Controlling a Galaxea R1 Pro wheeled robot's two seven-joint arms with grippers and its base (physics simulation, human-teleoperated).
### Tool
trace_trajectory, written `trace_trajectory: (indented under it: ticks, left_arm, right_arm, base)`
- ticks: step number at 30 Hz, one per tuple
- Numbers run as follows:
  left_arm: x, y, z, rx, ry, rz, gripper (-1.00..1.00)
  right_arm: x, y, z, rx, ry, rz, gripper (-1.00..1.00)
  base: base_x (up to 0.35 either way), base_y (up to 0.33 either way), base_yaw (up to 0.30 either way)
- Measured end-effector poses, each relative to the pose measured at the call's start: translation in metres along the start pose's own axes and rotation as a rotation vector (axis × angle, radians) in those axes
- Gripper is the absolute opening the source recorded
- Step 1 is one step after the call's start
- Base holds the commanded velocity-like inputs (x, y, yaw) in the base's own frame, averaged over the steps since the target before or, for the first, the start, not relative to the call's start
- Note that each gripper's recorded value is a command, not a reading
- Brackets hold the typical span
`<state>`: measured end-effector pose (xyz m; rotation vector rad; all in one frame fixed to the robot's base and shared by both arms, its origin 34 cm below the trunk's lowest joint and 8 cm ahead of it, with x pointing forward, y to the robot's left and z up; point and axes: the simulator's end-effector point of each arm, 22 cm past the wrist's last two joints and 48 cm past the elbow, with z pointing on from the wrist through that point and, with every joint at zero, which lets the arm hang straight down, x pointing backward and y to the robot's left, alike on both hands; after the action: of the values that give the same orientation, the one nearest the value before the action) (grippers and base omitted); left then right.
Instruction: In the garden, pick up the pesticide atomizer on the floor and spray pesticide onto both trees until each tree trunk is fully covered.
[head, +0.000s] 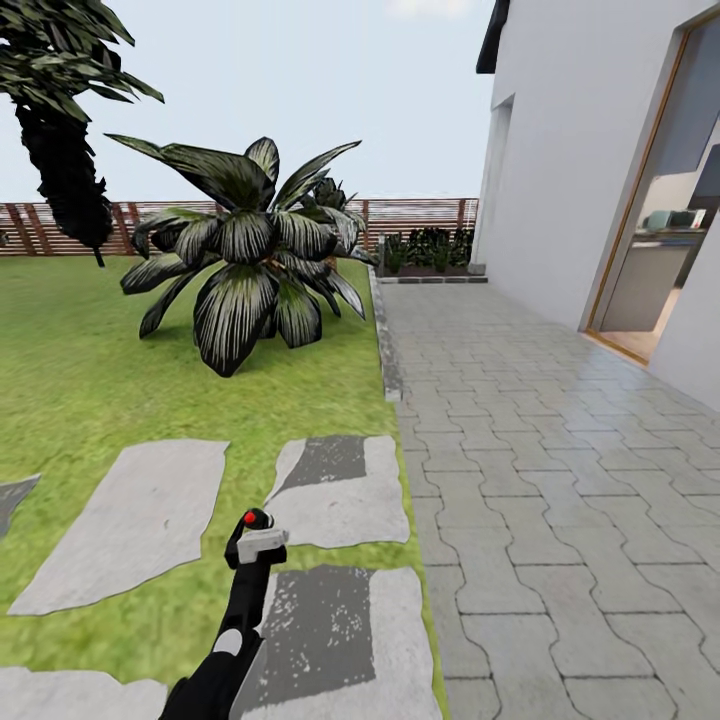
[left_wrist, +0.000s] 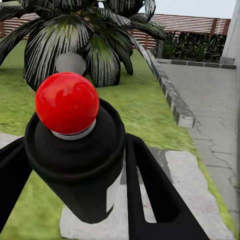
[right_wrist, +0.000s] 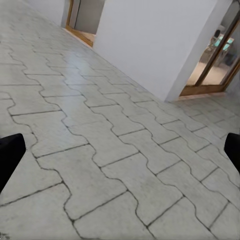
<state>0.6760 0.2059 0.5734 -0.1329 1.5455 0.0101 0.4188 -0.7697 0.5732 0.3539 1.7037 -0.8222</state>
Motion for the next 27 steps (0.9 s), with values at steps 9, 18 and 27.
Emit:
trace_trajectory:
  ticks: [9, 18, 27]
  left_arm:
    - [-0.013, -0.007, 0.002, 0.003, 0.017, -0.007, -1.0]
    - [-0.029, -0.009, 0.005, 0.004, 0.023, -0.005, -1.0]
    - [-0.035, -0.011, 0.004, 0.006, 0.054, -0.002, -1.0]
  right_arm:
    - [-0.013, 0.009, -0.003, -0.014, 0.008, 0.013, 1.0]
    - [0.0, 0.093, -0.034, -0.09, 0.054, 0.124, 1.0]
    - [-0.037, 0.192, -0.056, -0.28, 0.008, 0.13, 1.0]
  base:
    - [0.0, 0.0, 0.0]
    - [0.0, 0.0, 0.0]
    - [0.0, 0.0, 0.0]
